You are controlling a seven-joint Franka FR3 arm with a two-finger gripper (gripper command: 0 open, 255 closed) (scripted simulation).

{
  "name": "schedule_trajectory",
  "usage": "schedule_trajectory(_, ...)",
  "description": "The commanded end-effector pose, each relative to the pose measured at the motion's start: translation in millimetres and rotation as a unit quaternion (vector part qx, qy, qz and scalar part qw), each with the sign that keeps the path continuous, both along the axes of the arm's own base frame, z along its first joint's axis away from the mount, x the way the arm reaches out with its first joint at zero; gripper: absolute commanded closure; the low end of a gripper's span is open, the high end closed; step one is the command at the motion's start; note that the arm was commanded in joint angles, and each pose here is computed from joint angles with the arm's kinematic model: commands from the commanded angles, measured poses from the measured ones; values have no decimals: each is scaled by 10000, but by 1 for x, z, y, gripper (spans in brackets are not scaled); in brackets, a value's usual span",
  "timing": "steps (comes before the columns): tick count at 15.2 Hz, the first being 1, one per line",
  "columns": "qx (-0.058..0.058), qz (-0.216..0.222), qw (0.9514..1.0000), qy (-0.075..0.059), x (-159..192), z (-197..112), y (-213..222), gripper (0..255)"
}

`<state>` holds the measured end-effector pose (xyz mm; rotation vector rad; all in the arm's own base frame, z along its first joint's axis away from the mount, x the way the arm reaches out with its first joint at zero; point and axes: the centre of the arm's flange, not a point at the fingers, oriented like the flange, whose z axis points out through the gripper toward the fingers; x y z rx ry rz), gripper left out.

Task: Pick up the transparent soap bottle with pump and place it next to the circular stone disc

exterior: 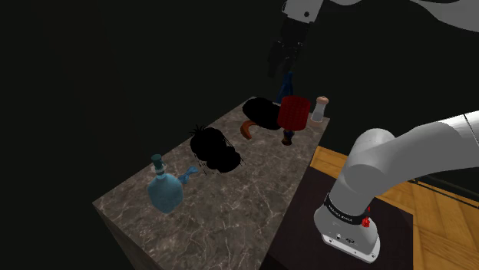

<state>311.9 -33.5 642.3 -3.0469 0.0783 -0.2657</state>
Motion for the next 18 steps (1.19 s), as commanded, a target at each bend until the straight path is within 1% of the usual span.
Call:
schedule_trajectory(1, 0, 0, 10000, 0, 0, 0, 0, 0)
schedule_trajectory(18, -24, -39, 10000, 30, 80, -91, 190, 0)
